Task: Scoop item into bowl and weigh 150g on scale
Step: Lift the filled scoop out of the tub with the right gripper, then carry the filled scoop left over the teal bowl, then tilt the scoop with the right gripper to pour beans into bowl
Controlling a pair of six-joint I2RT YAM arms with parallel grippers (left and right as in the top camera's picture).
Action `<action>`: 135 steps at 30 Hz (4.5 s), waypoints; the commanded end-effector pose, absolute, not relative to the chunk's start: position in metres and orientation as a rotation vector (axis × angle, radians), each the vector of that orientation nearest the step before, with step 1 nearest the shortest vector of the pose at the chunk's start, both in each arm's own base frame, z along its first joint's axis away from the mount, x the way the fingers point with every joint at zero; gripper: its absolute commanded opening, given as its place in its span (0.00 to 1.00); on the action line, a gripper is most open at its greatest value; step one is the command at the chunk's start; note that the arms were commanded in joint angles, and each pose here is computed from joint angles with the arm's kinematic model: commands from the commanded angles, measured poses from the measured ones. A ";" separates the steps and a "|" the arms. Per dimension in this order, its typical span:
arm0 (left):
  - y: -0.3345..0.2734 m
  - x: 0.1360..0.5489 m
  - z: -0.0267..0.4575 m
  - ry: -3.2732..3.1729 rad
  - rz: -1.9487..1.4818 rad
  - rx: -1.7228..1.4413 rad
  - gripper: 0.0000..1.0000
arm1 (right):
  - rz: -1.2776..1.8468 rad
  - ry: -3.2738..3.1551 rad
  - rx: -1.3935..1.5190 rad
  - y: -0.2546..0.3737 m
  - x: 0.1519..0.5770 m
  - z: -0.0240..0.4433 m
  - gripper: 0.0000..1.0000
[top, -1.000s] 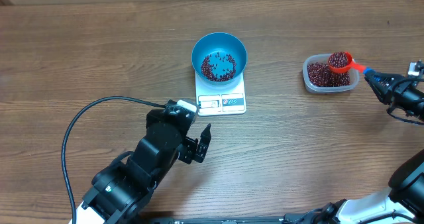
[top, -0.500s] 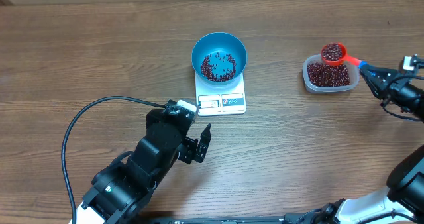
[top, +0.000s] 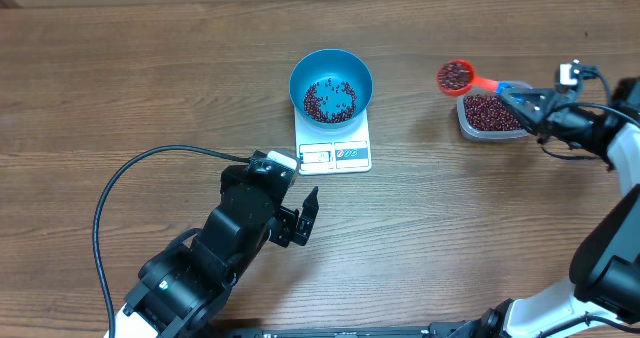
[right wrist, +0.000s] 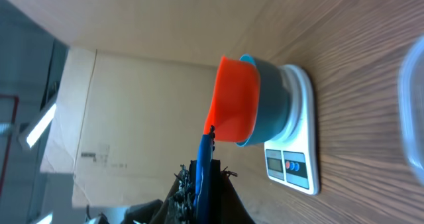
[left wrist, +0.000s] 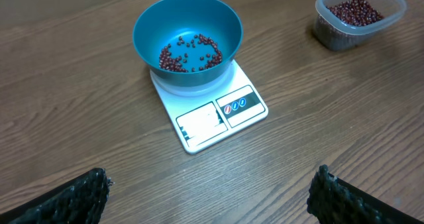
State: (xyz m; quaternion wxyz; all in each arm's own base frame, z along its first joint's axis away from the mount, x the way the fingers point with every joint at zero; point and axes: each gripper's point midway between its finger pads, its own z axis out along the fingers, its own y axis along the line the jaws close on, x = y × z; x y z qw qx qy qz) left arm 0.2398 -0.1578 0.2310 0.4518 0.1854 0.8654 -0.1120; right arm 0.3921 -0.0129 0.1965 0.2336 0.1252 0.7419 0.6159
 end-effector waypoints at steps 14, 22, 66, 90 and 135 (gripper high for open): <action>-0.156 0.240 0.230 2.133 -0.260 0.471 1.00 | 1.830 2.096 0.123 0.068 0.401 0.205 0.04; -0.156 0.240 0.230 2.134 -0.259 0.471 0.99 | 1.776 2.176 0.085 0.097 0.406 0.196 0.04; -0.156 0.240 0.230 2.134 -0.259 0.471 1.00 | 1.157 2.041 -0.597 0.172 0.436 0.177 0.04; -0.156 0.240 0.230 2.134 -0.259 0.471 0.99 | 0.743 1.626 -1.171 0.173 0.436 0.177 0.04; -0.156 0.240 0.230 2.133 -0.260 0.471 1.00 | 0.596 1.461 -1.331 0.173 0.435 0.177 0.04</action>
